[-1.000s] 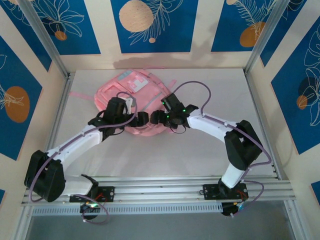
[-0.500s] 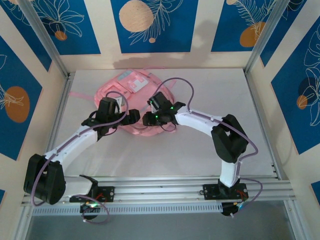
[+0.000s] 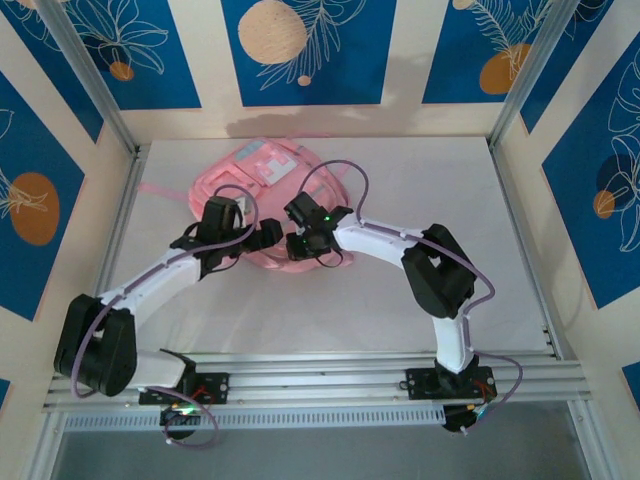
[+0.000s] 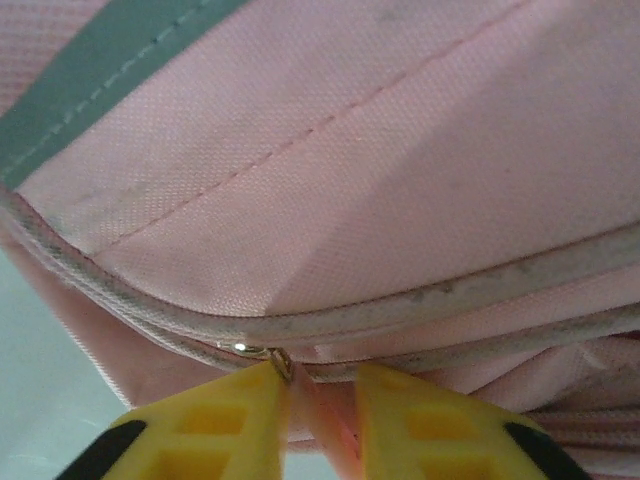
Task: Pack the student bag
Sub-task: Zip the student bag at the center of the table.
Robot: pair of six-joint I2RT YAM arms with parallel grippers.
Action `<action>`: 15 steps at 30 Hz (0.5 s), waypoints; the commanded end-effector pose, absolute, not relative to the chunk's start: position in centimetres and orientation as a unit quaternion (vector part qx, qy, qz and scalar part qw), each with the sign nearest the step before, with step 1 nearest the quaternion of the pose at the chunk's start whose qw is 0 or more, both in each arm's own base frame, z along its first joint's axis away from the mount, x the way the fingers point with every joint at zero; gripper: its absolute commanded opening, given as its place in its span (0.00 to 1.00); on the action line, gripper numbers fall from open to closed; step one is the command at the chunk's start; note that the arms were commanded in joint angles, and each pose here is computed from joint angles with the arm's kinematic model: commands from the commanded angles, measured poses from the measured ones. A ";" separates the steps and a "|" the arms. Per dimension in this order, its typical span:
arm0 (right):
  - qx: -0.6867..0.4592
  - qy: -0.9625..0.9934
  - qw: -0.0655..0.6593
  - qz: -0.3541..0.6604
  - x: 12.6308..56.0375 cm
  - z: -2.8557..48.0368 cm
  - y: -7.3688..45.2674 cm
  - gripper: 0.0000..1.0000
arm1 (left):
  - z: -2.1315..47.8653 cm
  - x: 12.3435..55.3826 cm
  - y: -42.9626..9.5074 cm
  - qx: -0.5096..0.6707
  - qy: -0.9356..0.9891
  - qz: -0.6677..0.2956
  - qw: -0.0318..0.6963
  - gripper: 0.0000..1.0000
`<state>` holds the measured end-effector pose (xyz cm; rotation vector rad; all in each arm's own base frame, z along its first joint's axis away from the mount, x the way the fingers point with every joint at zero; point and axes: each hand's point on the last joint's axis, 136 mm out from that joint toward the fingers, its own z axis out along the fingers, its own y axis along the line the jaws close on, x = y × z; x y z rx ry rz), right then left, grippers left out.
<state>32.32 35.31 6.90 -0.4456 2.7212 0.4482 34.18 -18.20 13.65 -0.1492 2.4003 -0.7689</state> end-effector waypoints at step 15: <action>-0.230 0.954 0.188 0.053 33.0 5.9 30.9 0.00 | 8.5 37.0 -19.1 -0.067 0.915 -0.273 0.288 0.00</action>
